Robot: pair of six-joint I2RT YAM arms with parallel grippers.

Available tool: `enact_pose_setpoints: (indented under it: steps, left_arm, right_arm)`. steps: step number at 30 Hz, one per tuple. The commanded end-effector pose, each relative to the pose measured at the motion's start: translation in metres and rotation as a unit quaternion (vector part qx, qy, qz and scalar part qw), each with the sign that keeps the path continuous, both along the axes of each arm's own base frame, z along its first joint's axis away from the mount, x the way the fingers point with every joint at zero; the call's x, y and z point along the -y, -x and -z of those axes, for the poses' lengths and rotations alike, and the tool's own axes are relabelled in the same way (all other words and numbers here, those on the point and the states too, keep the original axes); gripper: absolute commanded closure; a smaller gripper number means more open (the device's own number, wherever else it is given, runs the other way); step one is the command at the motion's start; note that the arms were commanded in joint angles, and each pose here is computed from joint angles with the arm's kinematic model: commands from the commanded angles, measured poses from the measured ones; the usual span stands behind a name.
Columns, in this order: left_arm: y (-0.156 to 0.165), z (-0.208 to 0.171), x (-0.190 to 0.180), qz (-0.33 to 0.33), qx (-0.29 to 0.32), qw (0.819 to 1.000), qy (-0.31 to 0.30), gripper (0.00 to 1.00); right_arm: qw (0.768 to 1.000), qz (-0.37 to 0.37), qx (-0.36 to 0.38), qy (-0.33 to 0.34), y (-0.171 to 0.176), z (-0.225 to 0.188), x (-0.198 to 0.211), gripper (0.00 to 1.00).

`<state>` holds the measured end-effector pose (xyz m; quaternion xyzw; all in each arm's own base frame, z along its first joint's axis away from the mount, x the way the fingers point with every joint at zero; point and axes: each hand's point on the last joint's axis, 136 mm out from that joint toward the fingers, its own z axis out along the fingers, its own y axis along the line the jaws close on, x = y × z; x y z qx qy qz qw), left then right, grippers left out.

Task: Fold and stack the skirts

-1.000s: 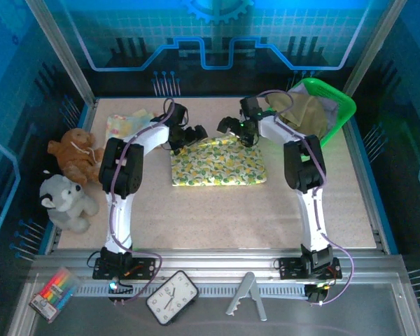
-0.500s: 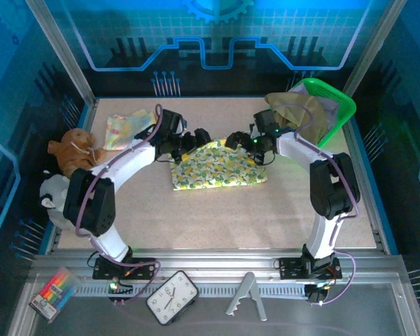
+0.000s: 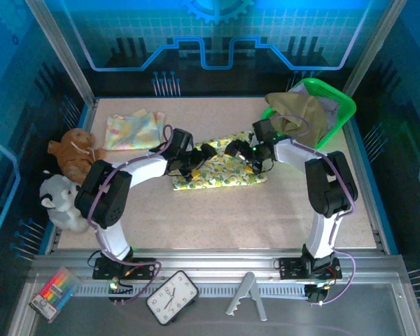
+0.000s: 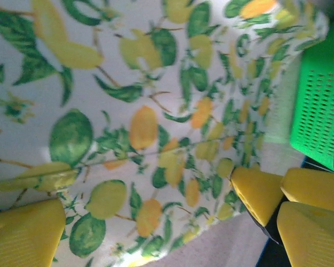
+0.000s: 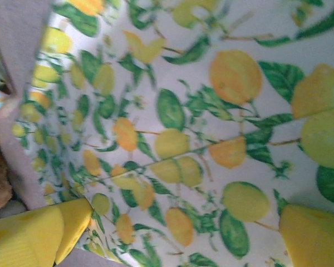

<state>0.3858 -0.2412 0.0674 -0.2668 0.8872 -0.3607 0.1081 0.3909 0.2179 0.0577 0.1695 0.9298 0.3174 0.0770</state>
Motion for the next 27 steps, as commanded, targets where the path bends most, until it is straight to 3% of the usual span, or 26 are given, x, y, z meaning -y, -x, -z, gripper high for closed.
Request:
enact_pose_setpoints:
  steps: [1,6,8,11,14,18,23,27]
  left_arm:
    - [0.004,0.019,-0.003,-0.004,-0.014,1.000,-0.013,0.01]
    - [0.017,0.047,-0.028,0.031,-0.042,0.994,-0.098,0.01]
    - [0.023,0.057,-0.039,0.046,-0.058,0.989,-0.126,0.01]
    - [0.027,0.049,-0.046,0.064,-0.054,0.989,-0.119,0.01]
    - [0.020,0.003,-0.040,0.088,-0.001,0.993,-0.078,0.01]
    - [0.016,-0.046,-0.060,0.086,0.067,0.990,-0.086,0.01]
    - [0.025,-0.028,-0.111,0.065,0.026,0.989,-0.130,0.01]
    - [0.025,-0.014,-0.125,0.073,0.013,0.990,-0.120,0.09]
  right_arm:
    - [0.999,0.001,-0.027,0.029,0.008,0.025,0.010,0.00]
    - [0.988,-0.006,-0.033,0.149,0.030,0.041,0.037,0.00]
    - [0.986,-0.007,-0.035,0.163,0.039,0.042,0.037,0.00]
    - [0.988,0.011,-0.037,0.148,0.049,0.039,0.032,0.00]
    - [0.994,0.023,-0.018,0.103,0.045,0.020,0.020,0.00]
    - [0.995,0.001,0.025,0.101,0.031,-0.017,0.011,0.00]
    - [0.991,-0.039,0.057,0.112,0.013,-0.025,0.008,0.00]
    - [0.991,-0.080,0.047,0.094,-0.001,-0.009,0.003,0.01]
